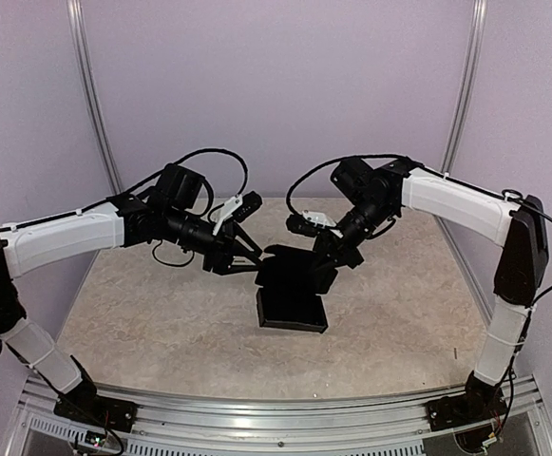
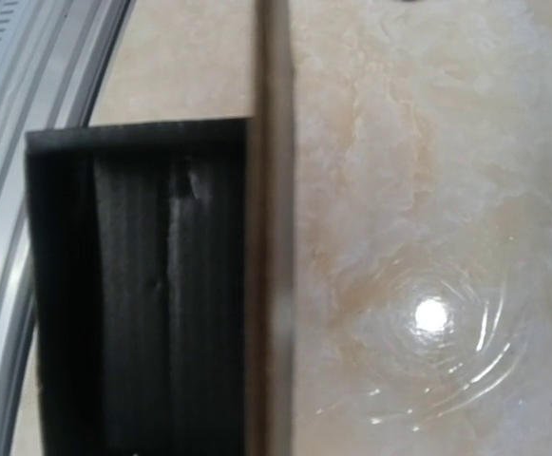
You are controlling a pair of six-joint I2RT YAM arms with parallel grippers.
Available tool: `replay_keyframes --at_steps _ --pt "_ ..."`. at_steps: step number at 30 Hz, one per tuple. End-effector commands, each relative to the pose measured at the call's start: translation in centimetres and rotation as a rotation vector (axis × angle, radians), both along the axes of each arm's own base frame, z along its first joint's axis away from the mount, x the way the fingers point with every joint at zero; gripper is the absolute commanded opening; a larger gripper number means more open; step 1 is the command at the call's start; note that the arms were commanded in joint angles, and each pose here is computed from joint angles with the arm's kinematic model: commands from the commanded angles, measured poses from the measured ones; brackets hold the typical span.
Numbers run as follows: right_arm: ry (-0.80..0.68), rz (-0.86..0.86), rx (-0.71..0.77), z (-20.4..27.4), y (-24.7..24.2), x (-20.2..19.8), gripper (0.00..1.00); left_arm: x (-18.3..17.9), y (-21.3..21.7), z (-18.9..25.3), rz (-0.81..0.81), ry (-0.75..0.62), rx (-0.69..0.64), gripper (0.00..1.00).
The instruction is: Fold the paper box
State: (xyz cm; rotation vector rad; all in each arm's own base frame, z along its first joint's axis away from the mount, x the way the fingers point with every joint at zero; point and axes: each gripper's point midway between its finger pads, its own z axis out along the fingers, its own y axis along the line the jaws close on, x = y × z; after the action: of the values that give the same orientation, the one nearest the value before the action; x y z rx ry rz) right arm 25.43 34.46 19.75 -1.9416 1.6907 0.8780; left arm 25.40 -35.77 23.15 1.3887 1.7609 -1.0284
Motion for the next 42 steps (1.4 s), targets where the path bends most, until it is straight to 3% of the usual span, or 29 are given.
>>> replay_keyframes --at_steps 1,5,8,12,17,22,28,42 --pt "0.013 0.018 0.017 0.2 0.6 0.7 0.00 -1.0 -1.3 0.9 -0.089 0.019 -0.050 0.47" --pt "0.008 0.013 0.034 0.7 0.3 1.2 0.00 -0.7 -2.0 0.4 -0.112 0.046 -0.042 0.42" --pt "-0.002 0.004 0.022 0.6 -0.2 1.5 0.00 -0.2 -1.7 0.6 -0.078 0.030 -0.018 0.45" --pt "-0.029 0.003 0.016 0.9 -1.0 1.6 0.00 1.4 1.5 2.2 0.036 -0.050 -0.009 0.48" --pt "-0.067 0.036 0.002 1.0 -1.7 1.1 0.00 4.7 4.6 3.3 0.134 -0.043 -0.060 0.48" --pt "-0.060 0.022 0.027 1.9 -1.4 1.1 0.00 4.5 2.2 1.0 0.042 0.039 -0.062 0.47" --pt "-0.057 -0.025 0.044 2.3 -1.1 1.6 0.00 1.6 -1.1 -0.3 -0.069 0.064 -0.051 0.46" --pt "-0.016 -0.012 0.073 2.7 -0.4 1.4 0.00 0.2 -2.9 -1.0 -0.124 0.078 -0.048 0.41"
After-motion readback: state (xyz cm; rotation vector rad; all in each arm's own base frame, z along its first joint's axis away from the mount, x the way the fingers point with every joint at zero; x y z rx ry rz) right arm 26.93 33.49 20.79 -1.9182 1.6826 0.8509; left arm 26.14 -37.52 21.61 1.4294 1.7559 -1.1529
